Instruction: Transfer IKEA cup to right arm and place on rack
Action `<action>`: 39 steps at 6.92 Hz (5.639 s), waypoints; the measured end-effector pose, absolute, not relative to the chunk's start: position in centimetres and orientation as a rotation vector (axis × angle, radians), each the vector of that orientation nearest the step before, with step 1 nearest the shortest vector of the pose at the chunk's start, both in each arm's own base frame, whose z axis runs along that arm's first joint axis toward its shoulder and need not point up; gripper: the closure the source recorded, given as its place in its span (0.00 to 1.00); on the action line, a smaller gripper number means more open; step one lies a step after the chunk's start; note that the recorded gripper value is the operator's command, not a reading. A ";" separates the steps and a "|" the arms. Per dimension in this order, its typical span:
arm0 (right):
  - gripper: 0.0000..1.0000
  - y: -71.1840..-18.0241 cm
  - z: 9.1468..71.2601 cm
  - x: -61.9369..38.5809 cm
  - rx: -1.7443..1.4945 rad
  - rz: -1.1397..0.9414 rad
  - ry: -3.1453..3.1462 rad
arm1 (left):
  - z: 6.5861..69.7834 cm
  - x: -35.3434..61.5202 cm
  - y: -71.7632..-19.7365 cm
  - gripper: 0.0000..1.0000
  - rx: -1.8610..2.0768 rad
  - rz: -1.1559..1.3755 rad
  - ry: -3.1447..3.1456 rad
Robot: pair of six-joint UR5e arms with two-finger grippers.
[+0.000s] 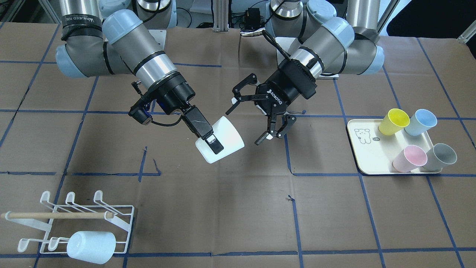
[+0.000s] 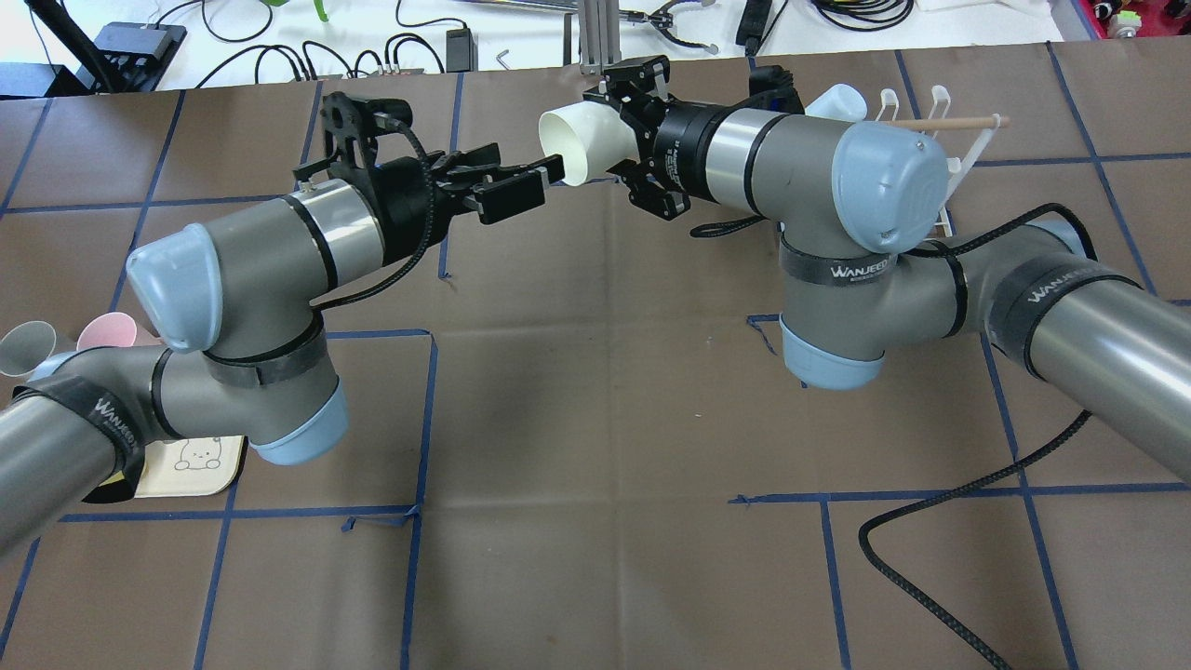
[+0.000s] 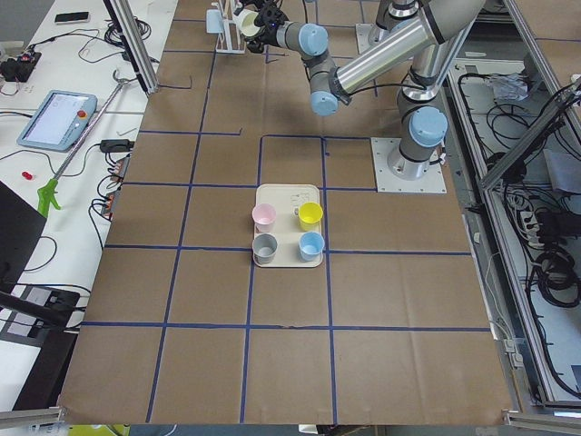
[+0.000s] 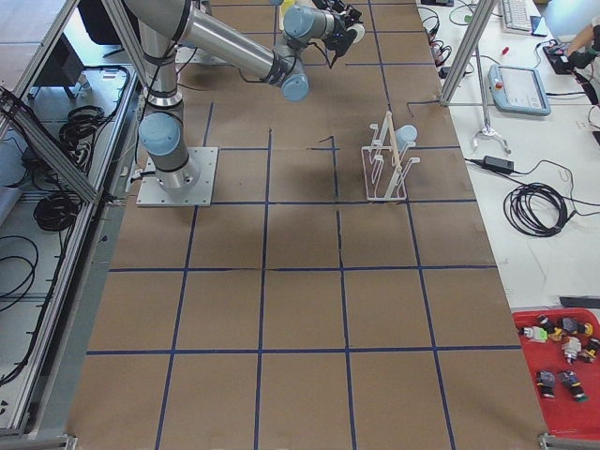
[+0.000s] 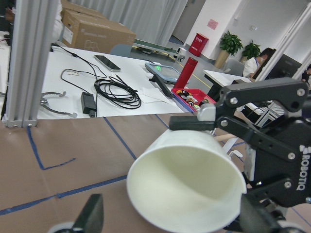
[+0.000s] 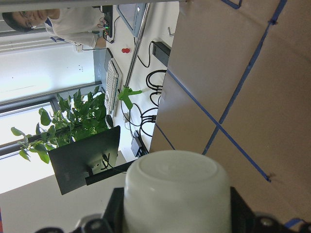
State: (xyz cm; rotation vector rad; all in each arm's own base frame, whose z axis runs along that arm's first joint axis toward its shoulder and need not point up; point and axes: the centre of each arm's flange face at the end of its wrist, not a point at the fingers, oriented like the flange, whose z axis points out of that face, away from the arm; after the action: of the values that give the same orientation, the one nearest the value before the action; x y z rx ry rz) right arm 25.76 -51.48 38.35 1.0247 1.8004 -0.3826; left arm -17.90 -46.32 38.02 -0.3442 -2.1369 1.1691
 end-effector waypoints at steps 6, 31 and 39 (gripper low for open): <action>0.92 -58.7 40.1 9.8 0.706 -1.148 2.159 | 47.9 -10.7 -50.5 0.01 0.173 0.584 -2.838; 0.00 -64.2 27.2 -3.8 0.199 -1.795 2.667 | 48.6 -11.8 -50.6 0.00 0.078 0.098 -3.126; 0.00 -60.2 40.8 4.5 0.085 -1.280 2.828 | 48.9 -11.8 -50.7 0.00 0.073 0.105 -3.128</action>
State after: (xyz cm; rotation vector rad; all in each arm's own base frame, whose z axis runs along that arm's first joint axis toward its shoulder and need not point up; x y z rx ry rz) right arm 4.49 -60.16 40.81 0.0850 2.8282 -1.2803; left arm -11.75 -50.70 48.87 0.0732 -3.1282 0.1046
